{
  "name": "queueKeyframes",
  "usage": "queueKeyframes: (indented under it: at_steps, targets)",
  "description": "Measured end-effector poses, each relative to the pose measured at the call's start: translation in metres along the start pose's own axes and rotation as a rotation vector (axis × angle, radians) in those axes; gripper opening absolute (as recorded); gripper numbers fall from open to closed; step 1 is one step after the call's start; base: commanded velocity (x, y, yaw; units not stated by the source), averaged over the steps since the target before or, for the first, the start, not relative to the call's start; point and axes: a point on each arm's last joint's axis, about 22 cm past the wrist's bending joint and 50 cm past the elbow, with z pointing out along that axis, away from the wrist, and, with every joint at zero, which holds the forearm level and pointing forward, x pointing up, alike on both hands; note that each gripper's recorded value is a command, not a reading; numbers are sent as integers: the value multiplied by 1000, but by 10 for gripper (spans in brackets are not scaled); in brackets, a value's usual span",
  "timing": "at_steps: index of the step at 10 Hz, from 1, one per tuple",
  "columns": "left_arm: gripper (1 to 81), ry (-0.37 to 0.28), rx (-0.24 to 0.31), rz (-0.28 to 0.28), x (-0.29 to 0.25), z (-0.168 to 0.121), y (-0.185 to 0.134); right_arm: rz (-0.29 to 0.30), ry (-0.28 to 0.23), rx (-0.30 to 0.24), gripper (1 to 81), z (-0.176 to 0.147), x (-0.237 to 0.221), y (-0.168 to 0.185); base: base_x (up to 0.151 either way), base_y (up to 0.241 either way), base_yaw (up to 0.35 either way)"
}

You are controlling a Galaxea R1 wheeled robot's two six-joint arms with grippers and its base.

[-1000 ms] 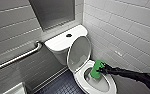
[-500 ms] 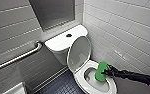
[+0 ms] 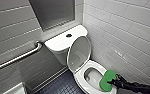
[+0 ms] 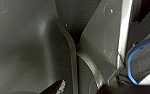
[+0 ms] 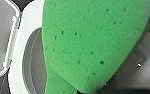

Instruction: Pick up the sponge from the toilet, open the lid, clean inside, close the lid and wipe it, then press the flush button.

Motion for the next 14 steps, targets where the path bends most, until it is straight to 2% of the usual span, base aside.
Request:
queueKeyframes:
  at_steps: [4, 5, 9, 12, 14]
  targets:
    - [811, 1, 0, 1, 0, 0, 0, 74, 18, 32, 10, -39, -32, 18, 0, 0, 0]
    - [811, 1, 0, 1, 0, 0, 0, 96, -7, 26, 10, -48, -54, 27, 0, 0, 0]
    - [811, 5, 0, 0, 0, 0, 1, 185, -35, 37, 10, -67, -126, 47, 0, 0, 0]
    - [811, 6, 0, 3, 0, 0, 1, 230, -100, 25, 10, -67, -180, 55, 0, 0, 0]
    - [811, 6, -1, 5, 0, 0, 0, 275, -199, -39, 10, -78, -242, 81, 0, 0, 0]
